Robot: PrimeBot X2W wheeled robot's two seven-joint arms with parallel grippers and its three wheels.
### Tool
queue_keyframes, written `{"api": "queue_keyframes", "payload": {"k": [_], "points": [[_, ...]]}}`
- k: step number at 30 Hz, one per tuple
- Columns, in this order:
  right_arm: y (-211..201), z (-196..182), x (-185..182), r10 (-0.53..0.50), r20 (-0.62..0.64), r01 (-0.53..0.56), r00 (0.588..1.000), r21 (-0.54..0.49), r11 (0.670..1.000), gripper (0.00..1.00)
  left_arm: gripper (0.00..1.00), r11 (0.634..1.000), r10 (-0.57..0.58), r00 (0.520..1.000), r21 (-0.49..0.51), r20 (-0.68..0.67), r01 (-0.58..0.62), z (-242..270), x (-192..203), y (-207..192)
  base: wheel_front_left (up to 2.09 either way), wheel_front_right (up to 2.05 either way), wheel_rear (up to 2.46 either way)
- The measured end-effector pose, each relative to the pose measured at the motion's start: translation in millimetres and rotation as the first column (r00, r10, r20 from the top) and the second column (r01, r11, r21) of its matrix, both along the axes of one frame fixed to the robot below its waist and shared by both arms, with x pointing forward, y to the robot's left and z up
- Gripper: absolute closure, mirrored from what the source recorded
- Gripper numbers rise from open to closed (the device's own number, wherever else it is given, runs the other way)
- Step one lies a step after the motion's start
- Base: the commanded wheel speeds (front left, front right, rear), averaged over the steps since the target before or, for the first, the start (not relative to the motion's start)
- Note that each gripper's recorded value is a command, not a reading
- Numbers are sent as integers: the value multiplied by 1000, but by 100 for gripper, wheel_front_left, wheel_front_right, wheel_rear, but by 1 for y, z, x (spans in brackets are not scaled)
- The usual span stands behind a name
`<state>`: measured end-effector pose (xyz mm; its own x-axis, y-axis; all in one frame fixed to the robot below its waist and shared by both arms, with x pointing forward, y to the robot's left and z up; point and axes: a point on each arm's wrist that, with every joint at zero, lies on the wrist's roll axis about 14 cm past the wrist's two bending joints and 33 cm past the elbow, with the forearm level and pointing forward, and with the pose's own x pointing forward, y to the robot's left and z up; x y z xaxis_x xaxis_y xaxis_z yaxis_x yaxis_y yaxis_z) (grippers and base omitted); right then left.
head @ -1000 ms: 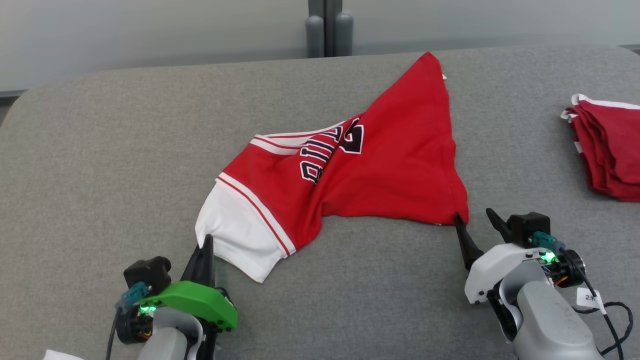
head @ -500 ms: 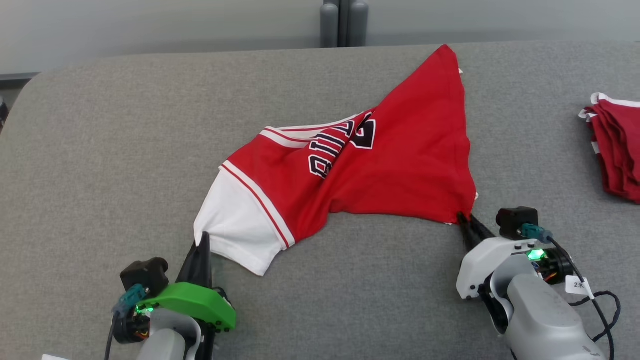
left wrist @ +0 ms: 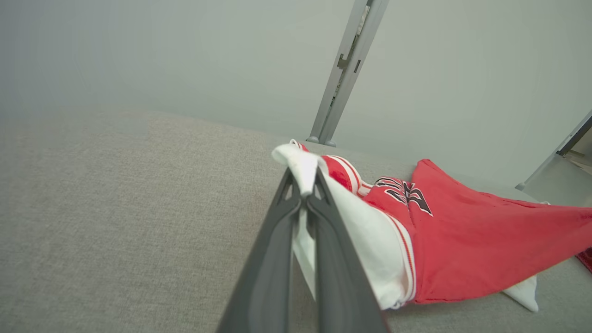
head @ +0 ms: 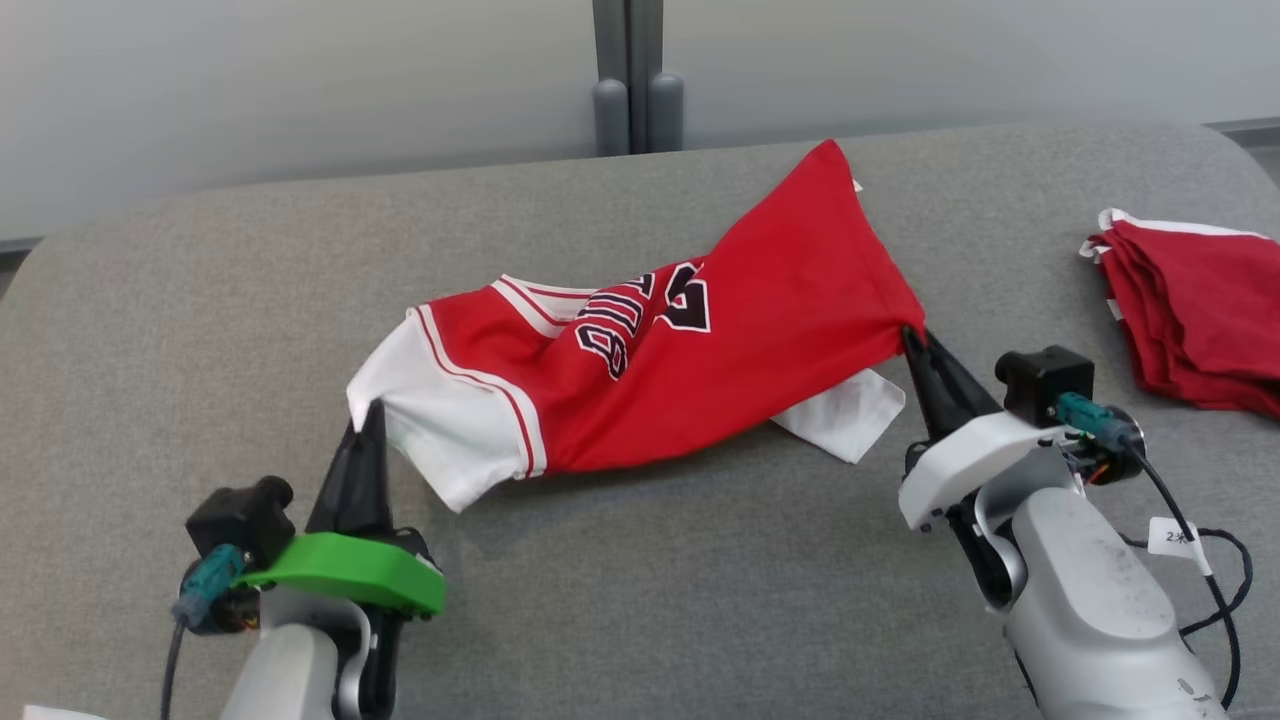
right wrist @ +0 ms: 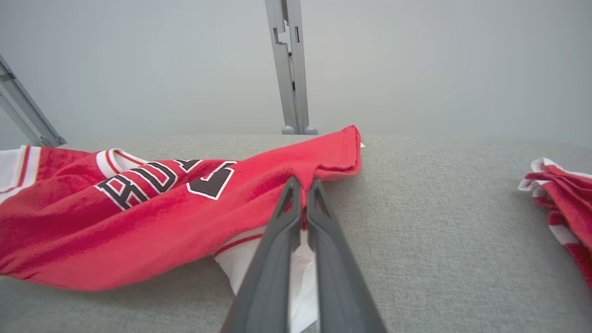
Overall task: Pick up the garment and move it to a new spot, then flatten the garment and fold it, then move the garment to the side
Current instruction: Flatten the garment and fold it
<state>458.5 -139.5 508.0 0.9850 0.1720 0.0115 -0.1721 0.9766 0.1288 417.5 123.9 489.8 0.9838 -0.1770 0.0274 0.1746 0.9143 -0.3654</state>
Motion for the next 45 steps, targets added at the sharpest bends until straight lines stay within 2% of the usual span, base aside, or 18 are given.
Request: {"api": "queue_keyframes", "payload": {"k": [4,8,17,24,28,31,35,41,43,45], "points": [[-2,51,-2,-2,156,3,988,-9,1000,100,100,1000,-14,989,18,145,11,49,10,2,0,0,0],[-6,110,-9,-9,309,14,951,-15,1000,100,100,999,-31,954,31,297,23,107,14,3,0,0,0],[-17,235,-57,-25,590,67,807,-50,997,100,100,994,-85,824,-4,560,105,235,-9,-3,0,0,0],[-32,296,-104,-35,724,145,689,-90,985,100,100,990,-134,705,61,697,128,306,-46,-8,0,0,0],[-37,314,-122,-33,764,190,644,-118,975,100,100,988,-154,666,98,730,121,329,-58,-8,0,0,0],[-40,311,-118,-29,750,205,661,-143,968,100,100,986,-166,669,140,724,93,334,-53,-3,0,0,0],[-40,297,-101,-28,709,192,705,-153,969,100,100,982,-176,706,167,686,83,325,-29,-3,0,0,0],[-40,267,-36,-19,609,172,793,-193,966,100,100,969,-221,745,226,630,96,310,29,-17,0,0,0],[-38,265,-11,-8,598,164,802,-207,964,100,100,964,-235,752,249,616,98,308,51,-22,0,0,0],[-37,272,19,4,610,183,792,-244,952,100,100,958,-238,760,276,605,81,307,79,-25,0,0,0]]}}
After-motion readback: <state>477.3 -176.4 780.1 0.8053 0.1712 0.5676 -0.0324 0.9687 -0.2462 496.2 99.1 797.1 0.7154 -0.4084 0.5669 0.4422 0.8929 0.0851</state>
